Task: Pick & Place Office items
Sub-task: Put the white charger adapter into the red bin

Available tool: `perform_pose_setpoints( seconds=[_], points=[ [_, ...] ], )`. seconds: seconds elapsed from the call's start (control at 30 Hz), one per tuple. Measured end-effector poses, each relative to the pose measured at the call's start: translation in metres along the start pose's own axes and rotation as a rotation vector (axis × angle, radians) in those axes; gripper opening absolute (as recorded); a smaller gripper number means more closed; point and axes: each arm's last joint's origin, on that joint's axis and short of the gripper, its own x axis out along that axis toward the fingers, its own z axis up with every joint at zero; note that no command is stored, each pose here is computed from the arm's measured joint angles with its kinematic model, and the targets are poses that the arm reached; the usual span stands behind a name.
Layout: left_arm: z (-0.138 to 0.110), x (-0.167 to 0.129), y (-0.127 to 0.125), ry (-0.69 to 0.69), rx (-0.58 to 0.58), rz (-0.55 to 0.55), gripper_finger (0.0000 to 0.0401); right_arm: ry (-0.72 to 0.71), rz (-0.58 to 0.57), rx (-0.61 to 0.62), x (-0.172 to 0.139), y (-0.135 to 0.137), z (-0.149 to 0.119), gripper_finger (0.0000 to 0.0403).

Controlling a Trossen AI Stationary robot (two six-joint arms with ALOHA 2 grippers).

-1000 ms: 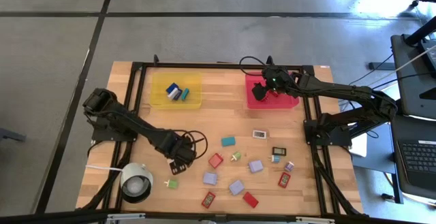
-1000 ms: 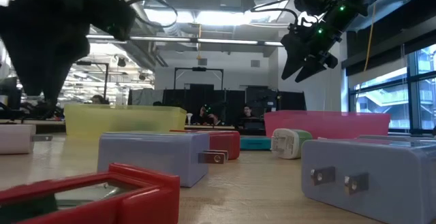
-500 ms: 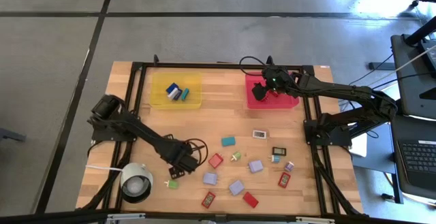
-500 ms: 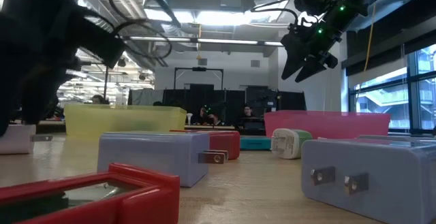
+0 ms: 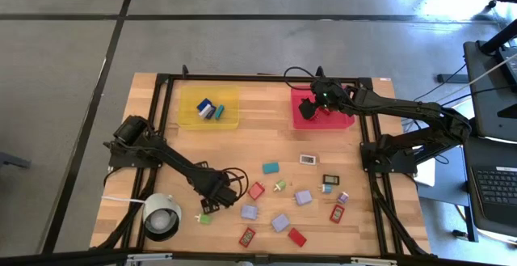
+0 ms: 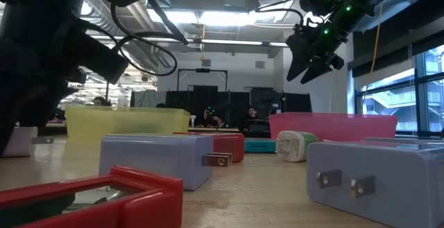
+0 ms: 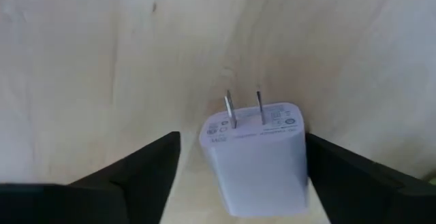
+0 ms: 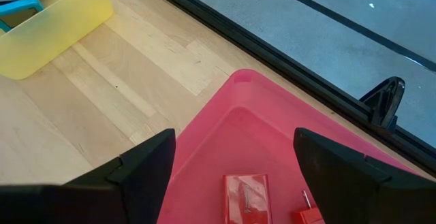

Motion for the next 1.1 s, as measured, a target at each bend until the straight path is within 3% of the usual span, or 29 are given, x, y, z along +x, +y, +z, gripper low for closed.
perform_pose_setpoints(
  seconds=[0.23,0.53,0.73,1.1],
  points=[
    [0.001,-0.001,0.004,-0.006,-0.017,0.025,0.0192,0.000,0.000,0.000,0.000,0.000,0.000,0.0301],
    [0.015,-0.032,0.034,-0.108,-0.080,0.075,0.0189,0.000,0.000,0.000,0.000,0.000,0.000,0.0301],
    [0.037,-0.082,0.066,-0.341,-0.136,0.085,0.0189,0.000,0.000,0.000,0.000,0.000,0.000,0.0301],
    [0.065,-0.150,0.129,-0.864,-0.317,0.292,0.0189,0.000,0.000,0.000,0.000,0.000,0.000,0.0301]
  ],
)
